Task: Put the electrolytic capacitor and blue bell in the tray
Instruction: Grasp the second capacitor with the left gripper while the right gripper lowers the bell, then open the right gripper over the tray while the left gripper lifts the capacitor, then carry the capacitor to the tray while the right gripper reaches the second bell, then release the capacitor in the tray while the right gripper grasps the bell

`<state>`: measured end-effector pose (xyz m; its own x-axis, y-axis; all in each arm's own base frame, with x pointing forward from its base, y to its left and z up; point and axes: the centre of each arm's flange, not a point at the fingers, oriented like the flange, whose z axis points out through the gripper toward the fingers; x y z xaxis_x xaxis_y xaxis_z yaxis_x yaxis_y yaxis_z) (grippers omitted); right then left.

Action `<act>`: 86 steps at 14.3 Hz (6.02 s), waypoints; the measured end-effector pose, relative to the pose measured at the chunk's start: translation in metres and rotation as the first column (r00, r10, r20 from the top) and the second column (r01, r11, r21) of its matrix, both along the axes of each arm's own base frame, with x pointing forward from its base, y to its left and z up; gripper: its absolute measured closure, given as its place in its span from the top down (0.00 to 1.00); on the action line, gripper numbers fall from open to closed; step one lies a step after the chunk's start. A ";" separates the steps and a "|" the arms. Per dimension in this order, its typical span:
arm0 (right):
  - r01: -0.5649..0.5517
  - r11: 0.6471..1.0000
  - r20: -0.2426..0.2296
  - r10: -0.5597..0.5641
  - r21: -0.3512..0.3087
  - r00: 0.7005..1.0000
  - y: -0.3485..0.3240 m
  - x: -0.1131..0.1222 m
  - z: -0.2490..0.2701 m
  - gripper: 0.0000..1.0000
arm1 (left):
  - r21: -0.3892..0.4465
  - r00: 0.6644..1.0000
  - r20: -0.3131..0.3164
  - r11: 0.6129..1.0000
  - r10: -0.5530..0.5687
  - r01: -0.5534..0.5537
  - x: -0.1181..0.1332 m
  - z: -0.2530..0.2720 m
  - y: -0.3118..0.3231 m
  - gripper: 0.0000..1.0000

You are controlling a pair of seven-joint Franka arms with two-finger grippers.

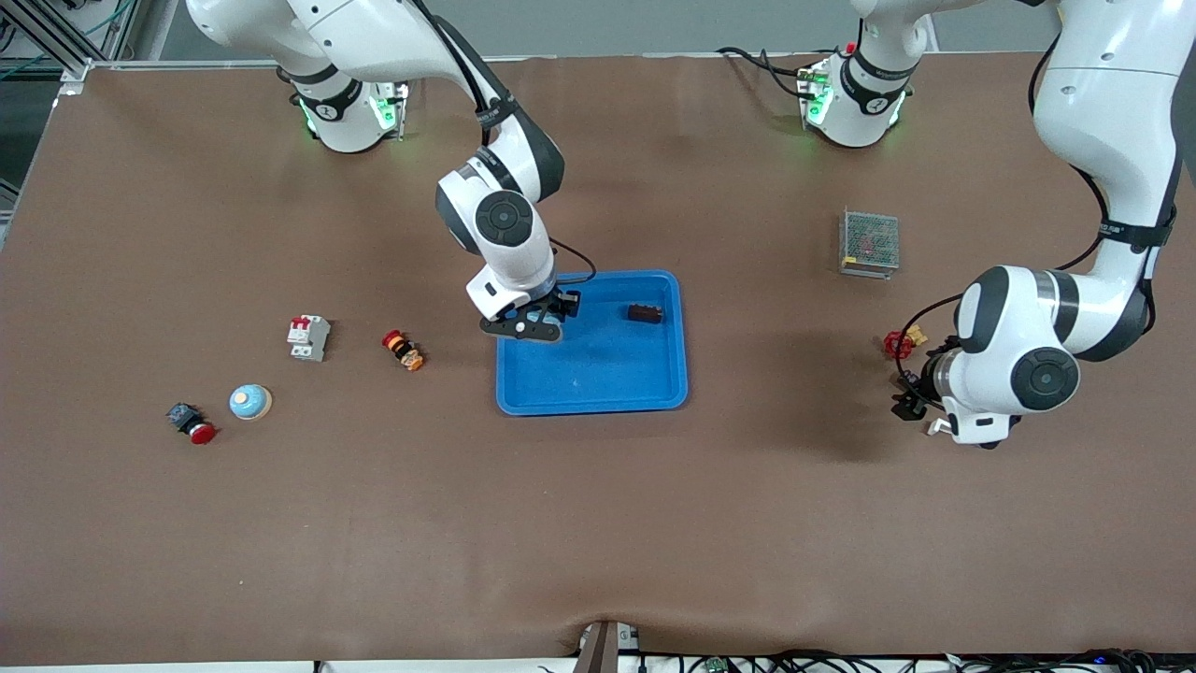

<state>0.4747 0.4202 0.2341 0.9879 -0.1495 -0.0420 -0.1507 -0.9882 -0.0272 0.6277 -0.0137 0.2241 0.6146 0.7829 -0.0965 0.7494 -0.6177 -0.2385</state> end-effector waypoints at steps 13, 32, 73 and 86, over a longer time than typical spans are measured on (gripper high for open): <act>-0.025 1.000 0.038 0.024 0.019 0.999 0.007 -0.019 -0.031 0.65 | -0.012 0.998 0.061 1.000 -0.021 0.022 -0.014 -0.041 0.009 0.67; -0.041 0.999 0.035 0.040 0.015 0.999 0.013 -0.026 -0.039 0.81 | 0.001 0.988 0.150 0.999 -0.043 0.043 0.017 0.006 -0.088 0.34; -0.844 0.537 0.003 0.844 -0.015 0.537 -0.494 0.163 0.016 1.00 | -0.040 0.788 0.132 0.797 0.602 -0.602 -0.077 -0.027 -0.443 0.38; -0.864 0.502 0.005 0.865 -0.026 0.502 -0.525 0.150 -0.022 1.00 | 0.033 0.917 0.263 0.948 0.299 -0.318 -0.064 0.025 -0.431 1.00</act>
<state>0.6247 -0.1049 0.2117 0.6266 0.7787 -0.0329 0.7791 -0.6270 -0.0019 0.5639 -0.4447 0.2487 0.3381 0.9363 0.0947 0.9409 -0.3344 -0.0532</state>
